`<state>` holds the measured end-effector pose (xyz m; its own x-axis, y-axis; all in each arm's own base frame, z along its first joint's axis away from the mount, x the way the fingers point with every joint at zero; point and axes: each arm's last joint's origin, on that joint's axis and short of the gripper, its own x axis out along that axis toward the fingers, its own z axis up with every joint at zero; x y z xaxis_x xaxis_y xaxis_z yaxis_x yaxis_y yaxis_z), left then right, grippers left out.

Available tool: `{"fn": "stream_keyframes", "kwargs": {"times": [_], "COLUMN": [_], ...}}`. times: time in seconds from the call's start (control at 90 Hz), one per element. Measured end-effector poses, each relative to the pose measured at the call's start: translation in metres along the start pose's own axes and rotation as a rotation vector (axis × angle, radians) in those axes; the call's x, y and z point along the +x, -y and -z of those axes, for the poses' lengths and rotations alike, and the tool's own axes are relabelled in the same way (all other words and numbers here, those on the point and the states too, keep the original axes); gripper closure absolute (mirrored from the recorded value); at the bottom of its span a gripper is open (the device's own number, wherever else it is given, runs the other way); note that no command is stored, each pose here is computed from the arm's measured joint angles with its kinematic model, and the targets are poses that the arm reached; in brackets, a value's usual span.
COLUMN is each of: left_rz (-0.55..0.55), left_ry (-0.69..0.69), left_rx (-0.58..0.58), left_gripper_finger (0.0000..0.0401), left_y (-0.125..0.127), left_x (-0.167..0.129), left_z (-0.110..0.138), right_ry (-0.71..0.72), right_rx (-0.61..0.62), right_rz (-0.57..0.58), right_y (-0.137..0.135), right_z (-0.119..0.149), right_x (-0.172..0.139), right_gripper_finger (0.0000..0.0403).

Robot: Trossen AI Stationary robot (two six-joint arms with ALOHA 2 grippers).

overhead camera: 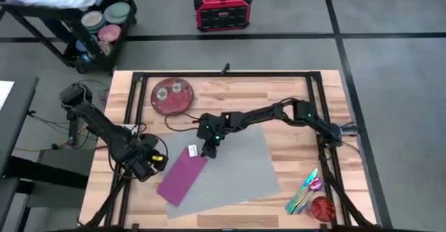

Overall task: Set table place
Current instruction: Put the pink table napkin on the gray table mat

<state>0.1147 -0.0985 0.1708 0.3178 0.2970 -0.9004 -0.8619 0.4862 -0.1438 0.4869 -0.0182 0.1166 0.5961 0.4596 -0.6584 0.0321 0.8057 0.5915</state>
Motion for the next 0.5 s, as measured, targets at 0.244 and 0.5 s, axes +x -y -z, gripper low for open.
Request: {"fn": "stream_keyframes", "kwargs": {"times": [0.244,0.5], "left_rz": [-0.007,-0.015], "left_ry": [0.003,0.028], "left_rx": [0.001,0.002], "left_gripper_finger": [0.0401,0.0401], "left_y": [-0.001,-0.002], "left_x": [0.000,0.000], "left_z": [0.000,-0.001], "right_ry": [-0.032,-0.023], "right_rx": [0.010,-0.009], "right_rz": [-0.062,-0.083], "right_y": [-0.007,-0.015], "right_z": [0.001,-0.008], "right_x": [0.002,-0.002], "right_gripper_finger": [0.0235,0.0235]}}
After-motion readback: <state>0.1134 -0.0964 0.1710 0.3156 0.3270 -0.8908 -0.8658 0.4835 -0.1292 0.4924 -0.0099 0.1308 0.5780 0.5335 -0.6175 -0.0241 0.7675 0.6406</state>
